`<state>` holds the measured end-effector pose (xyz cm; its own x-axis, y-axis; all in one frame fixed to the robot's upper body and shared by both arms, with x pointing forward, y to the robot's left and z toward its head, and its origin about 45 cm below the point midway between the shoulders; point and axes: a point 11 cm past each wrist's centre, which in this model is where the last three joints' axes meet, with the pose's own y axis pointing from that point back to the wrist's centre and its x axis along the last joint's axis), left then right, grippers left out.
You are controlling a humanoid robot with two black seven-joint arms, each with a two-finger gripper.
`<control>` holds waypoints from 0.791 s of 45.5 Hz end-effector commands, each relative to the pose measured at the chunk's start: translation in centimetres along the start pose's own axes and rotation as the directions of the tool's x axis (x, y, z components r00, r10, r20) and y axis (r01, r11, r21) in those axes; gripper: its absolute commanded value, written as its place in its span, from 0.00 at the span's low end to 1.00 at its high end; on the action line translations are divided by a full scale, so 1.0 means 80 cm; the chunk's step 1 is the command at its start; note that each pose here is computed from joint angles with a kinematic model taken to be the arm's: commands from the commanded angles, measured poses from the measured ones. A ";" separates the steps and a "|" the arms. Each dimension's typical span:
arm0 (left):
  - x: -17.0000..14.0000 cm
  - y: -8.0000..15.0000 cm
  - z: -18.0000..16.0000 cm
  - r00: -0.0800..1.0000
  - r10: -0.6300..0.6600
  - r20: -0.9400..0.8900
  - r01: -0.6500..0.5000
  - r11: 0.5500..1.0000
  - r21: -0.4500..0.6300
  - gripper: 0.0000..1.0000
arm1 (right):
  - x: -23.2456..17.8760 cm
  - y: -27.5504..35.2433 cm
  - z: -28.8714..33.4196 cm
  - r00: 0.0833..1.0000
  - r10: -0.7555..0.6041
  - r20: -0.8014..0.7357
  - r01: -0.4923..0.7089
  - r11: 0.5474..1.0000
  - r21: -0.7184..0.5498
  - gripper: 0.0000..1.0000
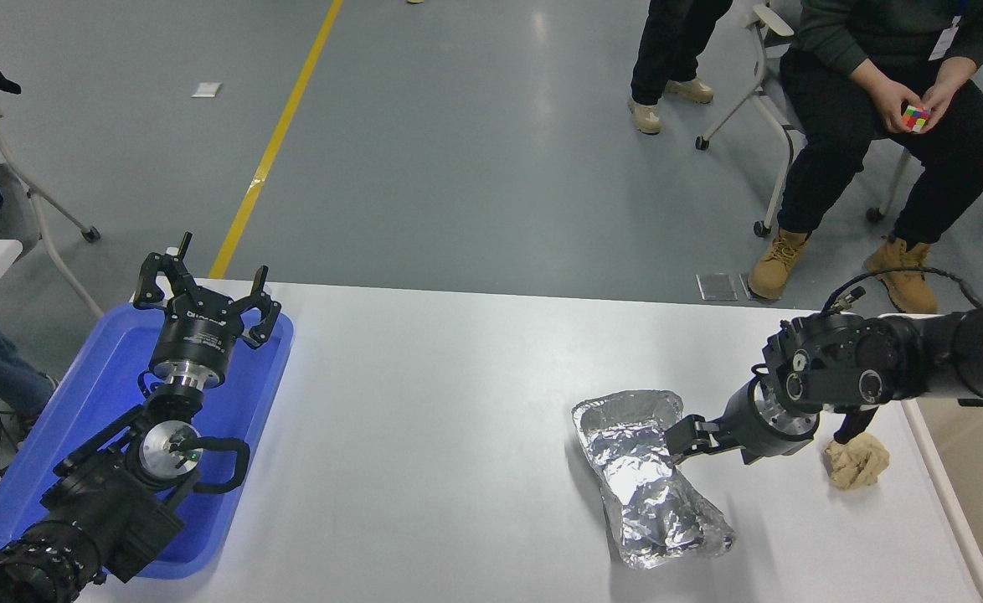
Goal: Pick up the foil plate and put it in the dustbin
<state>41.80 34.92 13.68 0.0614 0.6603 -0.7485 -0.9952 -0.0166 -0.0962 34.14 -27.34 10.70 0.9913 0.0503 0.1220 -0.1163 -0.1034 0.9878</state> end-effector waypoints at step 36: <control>0.000 0.000 0.000 1.000 0.000 0.000 0.000 1.000 0.000 1.00 | -0.017 -0.051 -0.006 0.997 0.043 -0.063 -0.045 0.999 -0.017 0.82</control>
<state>41.80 34.91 13.68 0.0616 0.6603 -0.7484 -0.9952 -0.0164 -0.0963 33.57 -26.53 7.26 0.9833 0.0819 0.1623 -0.1543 -0.0957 0.9834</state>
